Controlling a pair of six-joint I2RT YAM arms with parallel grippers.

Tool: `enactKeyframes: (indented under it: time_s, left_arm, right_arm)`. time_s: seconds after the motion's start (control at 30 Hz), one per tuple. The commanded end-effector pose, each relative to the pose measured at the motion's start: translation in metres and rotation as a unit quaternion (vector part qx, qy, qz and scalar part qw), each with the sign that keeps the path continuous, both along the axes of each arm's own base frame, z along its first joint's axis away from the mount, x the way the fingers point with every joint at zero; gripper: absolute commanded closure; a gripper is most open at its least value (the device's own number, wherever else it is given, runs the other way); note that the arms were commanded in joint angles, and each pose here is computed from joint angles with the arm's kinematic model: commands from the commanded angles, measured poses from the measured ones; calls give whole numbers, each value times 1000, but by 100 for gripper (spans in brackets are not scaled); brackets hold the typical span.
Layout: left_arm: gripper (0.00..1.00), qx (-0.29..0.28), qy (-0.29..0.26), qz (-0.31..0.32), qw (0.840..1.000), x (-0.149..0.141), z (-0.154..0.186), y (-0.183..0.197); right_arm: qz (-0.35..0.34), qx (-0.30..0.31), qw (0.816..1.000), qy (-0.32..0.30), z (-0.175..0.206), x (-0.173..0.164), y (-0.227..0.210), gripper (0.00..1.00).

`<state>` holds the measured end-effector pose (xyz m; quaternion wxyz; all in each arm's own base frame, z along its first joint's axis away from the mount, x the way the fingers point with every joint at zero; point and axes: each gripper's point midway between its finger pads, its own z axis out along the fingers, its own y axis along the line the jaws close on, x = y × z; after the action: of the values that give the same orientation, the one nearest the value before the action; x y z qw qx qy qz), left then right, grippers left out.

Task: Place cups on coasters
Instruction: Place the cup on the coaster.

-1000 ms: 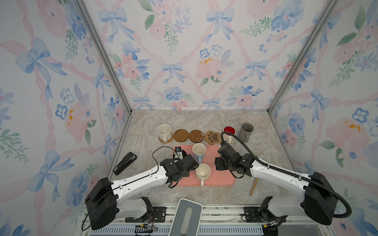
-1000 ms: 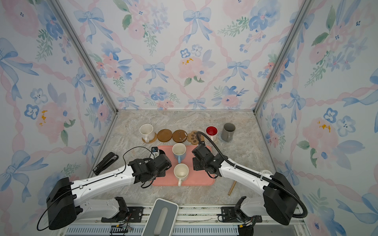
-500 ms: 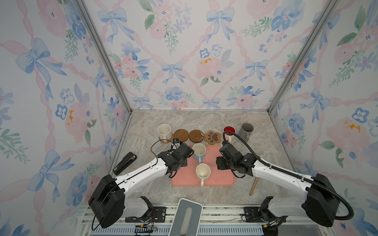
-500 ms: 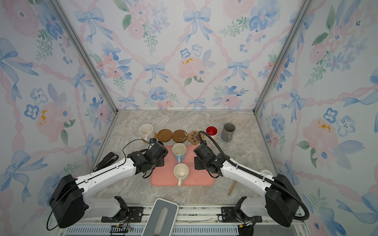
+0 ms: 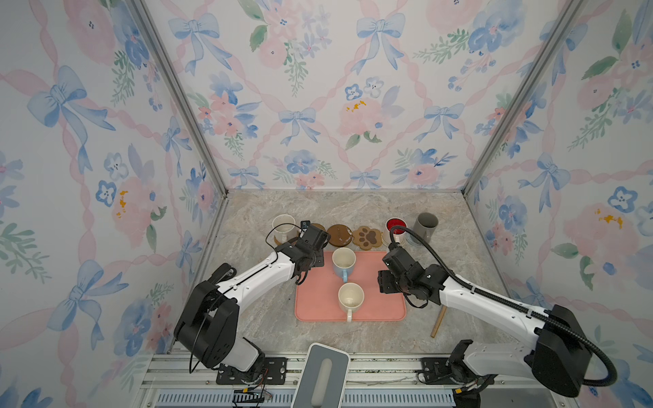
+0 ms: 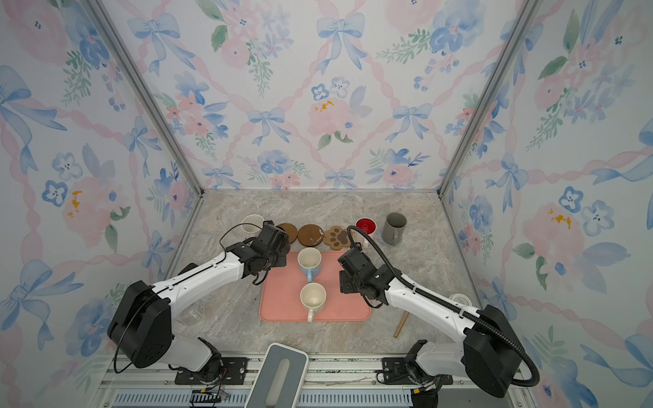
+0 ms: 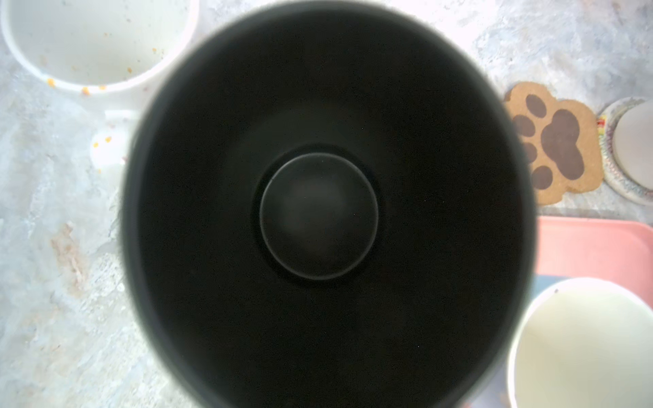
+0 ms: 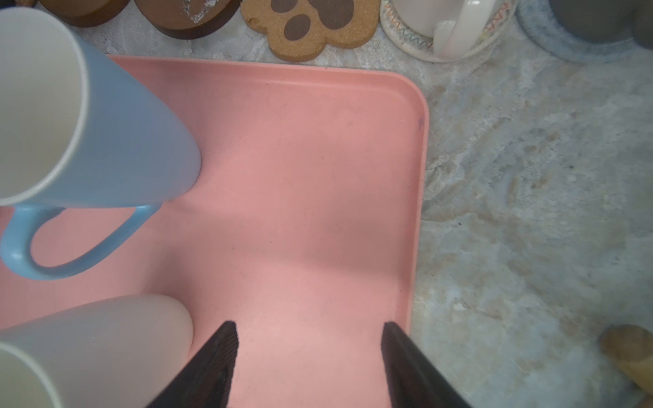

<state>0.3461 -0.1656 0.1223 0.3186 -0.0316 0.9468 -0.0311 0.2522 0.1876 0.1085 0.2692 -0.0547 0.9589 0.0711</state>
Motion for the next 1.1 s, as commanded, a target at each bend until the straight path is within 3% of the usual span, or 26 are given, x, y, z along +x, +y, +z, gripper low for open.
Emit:
enactKeyframes:
  time_s: [0.0, 0.5, 1.07]
  left_arm:
    - [100, -18, -54, -15, 998, 32, 28, -12]
    - [100, -14, -57, -16, 998, 90, 17, -10]
    - [100, -3, -44, -19, 999, 117, -1, -11]
  right_arm:
    - [-7, -12, 1000, -1, 4, 1, -9, 32]
    - [-23, -22, 999, 10, -3, 0, -22, 33]
    - [-25, -30, 999, 14, -5, -3, -27, 33]
